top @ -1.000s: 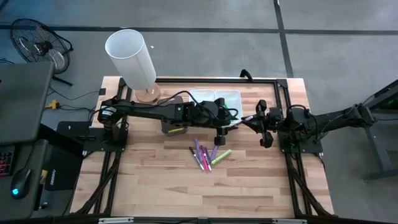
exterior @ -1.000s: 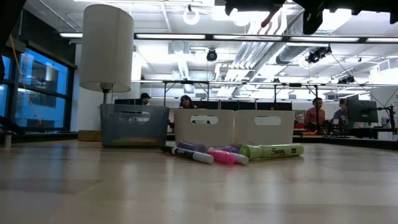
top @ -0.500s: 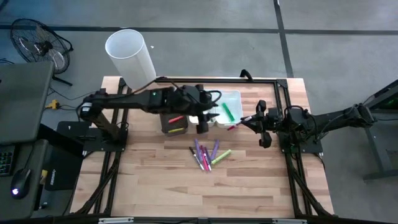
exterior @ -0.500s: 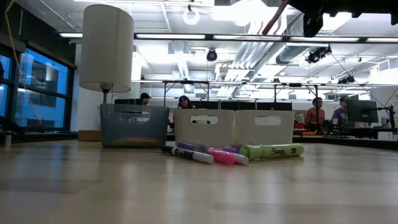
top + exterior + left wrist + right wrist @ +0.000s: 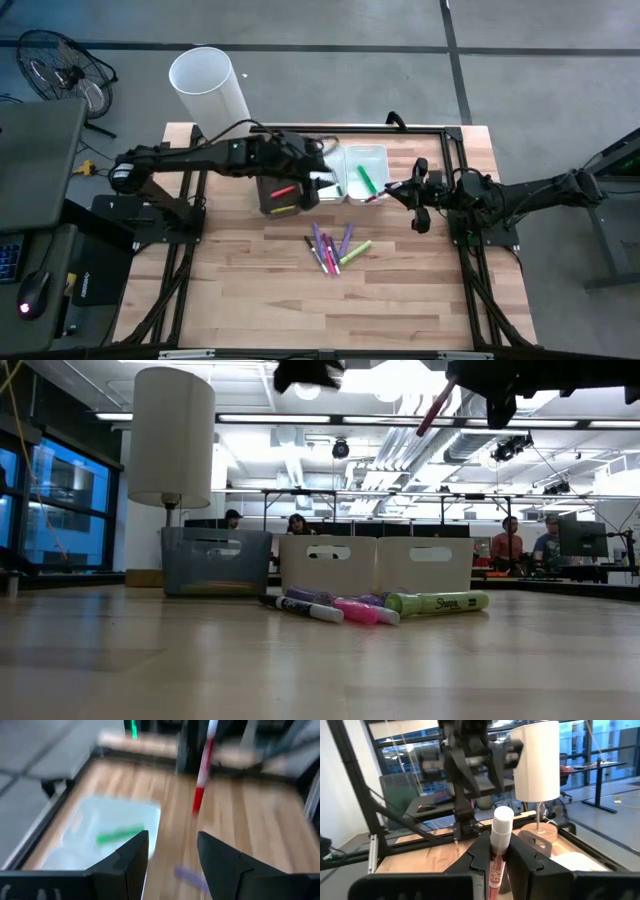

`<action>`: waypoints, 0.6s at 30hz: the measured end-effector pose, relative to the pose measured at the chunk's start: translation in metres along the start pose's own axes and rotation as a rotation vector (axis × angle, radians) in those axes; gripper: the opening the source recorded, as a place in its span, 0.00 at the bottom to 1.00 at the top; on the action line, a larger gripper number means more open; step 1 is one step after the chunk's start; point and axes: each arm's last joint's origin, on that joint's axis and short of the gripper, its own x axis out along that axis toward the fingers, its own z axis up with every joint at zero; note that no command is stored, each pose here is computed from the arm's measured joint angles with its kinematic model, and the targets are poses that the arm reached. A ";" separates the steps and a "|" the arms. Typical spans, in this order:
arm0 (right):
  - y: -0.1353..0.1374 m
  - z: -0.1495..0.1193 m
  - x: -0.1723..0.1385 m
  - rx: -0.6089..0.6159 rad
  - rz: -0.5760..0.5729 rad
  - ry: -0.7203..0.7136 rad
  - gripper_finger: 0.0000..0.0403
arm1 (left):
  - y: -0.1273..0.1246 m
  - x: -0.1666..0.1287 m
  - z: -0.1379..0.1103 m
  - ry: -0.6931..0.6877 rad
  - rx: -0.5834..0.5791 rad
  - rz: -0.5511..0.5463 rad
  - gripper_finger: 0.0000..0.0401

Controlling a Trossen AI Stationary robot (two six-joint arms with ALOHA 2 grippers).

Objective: Pick & Place Markers
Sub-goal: Put the red marker pen into the left white bin

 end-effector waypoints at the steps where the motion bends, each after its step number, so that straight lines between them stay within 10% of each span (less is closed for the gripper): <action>1: -0.002 0.000 0.001 0.000 -0.009 -0.003 0.08 | 0.000 -0.002 -0.002 -0.020 -0.015 -0.001 0.41; 18: -0.019 0.011 0.051 -0.024 -0.041 0.051 0.09 | 0.011 -0.050 -0.069 -0.163 -0.168 0.036 0.41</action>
